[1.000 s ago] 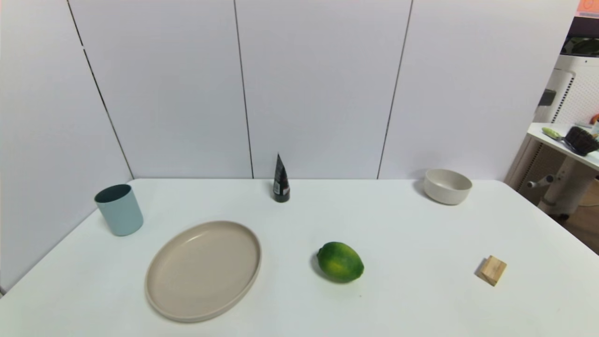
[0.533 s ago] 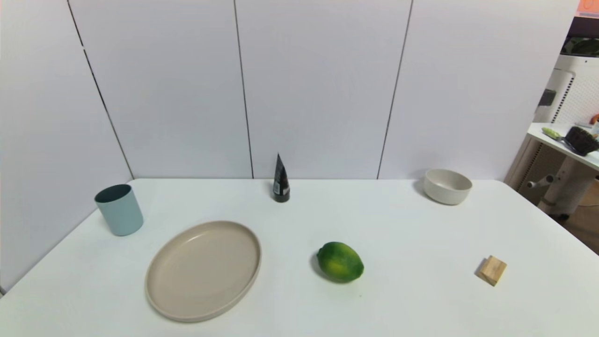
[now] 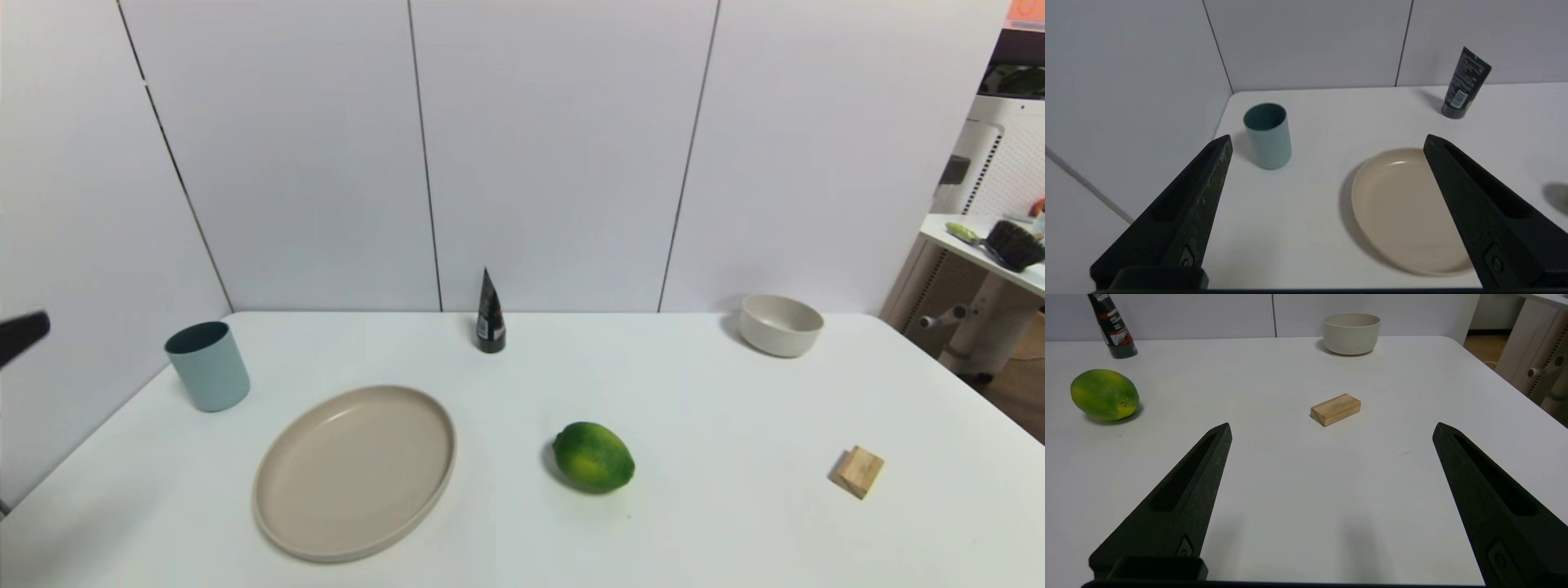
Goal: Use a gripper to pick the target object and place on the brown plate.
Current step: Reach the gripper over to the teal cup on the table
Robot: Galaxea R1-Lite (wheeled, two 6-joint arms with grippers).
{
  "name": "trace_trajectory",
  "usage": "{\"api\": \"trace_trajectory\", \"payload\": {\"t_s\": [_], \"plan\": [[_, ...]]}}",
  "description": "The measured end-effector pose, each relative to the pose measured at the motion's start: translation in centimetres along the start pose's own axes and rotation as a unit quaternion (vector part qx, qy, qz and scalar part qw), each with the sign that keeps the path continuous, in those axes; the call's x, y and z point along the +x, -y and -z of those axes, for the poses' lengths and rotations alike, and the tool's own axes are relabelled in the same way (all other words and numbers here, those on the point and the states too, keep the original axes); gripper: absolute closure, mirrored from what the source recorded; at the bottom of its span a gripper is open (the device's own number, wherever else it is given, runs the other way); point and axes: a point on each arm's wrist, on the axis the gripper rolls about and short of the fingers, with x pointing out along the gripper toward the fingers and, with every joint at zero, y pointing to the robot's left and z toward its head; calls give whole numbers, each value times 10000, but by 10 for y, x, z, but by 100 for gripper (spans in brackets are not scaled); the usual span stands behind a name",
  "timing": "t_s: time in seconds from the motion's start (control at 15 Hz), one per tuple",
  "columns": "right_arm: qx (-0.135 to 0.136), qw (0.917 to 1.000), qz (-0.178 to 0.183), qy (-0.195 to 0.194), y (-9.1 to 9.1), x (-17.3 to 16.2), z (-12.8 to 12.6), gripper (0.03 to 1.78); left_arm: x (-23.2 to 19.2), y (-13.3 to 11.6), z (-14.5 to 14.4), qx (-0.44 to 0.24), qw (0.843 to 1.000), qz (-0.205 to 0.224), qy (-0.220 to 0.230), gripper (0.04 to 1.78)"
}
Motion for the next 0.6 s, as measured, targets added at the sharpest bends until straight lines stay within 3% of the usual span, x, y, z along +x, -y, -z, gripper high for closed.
{"api": "trace_trajectory", "payload": {"t_s": [0.13, 0.2, 0.33, 0.47, 0.6], "plan": [[2, 10000, 0, 0, 0, 0, 0, 11, 34, -3, -41, 194, 9978, 1, -627, 13], [0, 10000, -2, -2, 0, 0, 0, 11, 58, -5, -50, 299, 9923, 28, -1201, 13], [2, 10000, 0, 0, 0, 0, 0, 11, 106, -8, -50, 516, 9710, 84, -2333, 13], [2, 10000, 0, -2, 0, 0, 0, 11, 155, -12, -38, 844, 9394, 134, -3320, 13], [0, 10000, 0, 0, 0, 0, 0, 11, 197, -16, -28, 1139, 9176, 161, -3804, 13]]}}
